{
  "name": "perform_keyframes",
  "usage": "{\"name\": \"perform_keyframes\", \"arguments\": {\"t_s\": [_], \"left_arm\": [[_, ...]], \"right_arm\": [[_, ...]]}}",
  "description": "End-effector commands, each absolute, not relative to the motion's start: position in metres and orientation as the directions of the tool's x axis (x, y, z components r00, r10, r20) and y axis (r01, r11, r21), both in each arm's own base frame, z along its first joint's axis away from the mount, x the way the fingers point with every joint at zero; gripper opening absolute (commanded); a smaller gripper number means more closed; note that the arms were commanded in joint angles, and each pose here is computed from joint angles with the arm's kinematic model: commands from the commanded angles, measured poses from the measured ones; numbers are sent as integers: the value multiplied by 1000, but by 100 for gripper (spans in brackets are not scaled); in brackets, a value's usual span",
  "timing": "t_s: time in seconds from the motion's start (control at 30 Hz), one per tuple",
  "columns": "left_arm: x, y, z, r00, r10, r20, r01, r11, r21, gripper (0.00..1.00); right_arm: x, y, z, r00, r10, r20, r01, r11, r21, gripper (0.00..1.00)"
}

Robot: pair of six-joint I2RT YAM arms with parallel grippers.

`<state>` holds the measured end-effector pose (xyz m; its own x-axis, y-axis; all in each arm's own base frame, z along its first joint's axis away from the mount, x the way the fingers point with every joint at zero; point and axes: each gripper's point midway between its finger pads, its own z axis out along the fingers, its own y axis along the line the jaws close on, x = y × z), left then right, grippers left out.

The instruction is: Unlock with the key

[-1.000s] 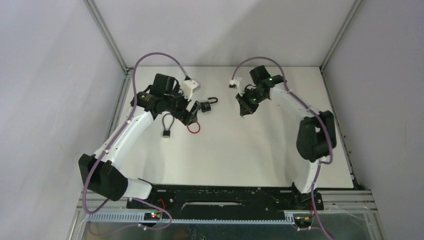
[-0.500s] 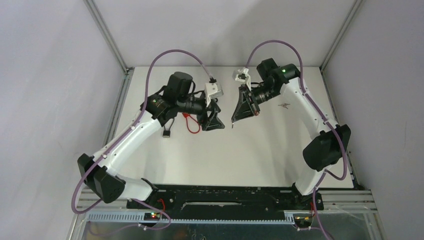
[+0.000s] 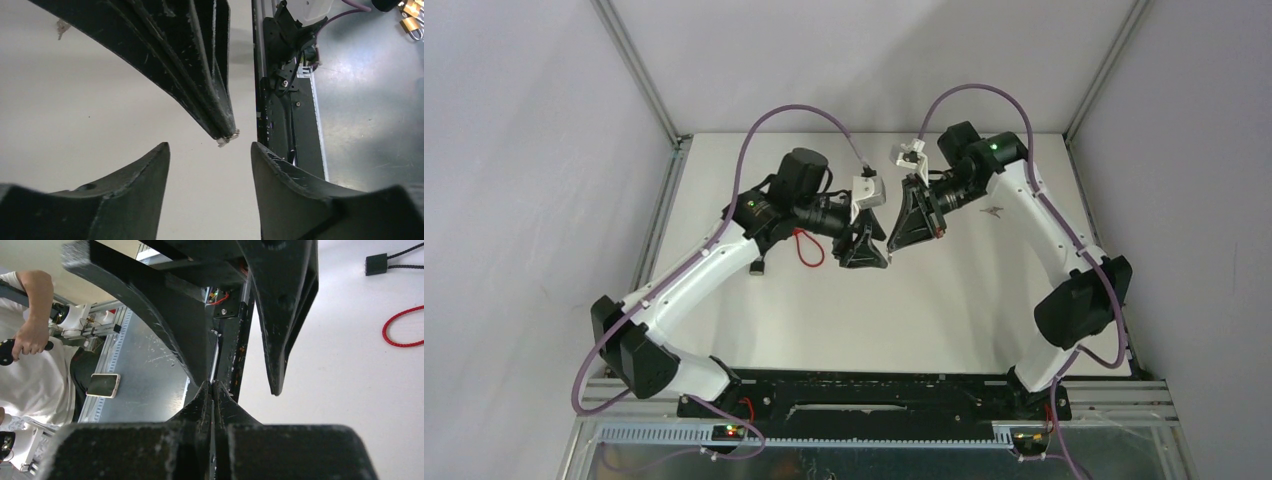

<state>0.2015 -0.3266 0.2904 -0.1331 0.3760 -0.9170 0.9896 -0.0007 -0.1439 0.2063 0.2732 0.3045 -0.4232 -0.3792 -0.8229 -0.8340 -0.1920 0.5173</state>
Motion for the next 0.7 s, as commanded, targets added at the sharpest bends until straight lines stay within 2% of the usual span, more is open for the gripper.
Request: {"name": "perform_keyframes", "arguments": {"t_s": [0.0, 0.3, 0.5, 0.67], "left_arm": [[193, -337, 300, -61, 334, -940, 991, -94, -98, 61], [190, -346, 291, -62, 340, -938, 986, -124, -111, 47], [187, -345, 288, -56, 353, -934, 985, -133, -109, 26], [187, -343, 287, -53, 362, -931, 986, -127, -106, 3]], "right_arm": [[193, 272, 323, -386, -345, -856, -854, -219, 473, 0], [191, 270, 320, -383, -356, -853, -863, -191, 467, 0], [195, 268, 317, -389, -360, -848, -866, -173, 470, 0], [196, 268, 314, -389, -365, -846, -867, -164, 470, 0]]}}
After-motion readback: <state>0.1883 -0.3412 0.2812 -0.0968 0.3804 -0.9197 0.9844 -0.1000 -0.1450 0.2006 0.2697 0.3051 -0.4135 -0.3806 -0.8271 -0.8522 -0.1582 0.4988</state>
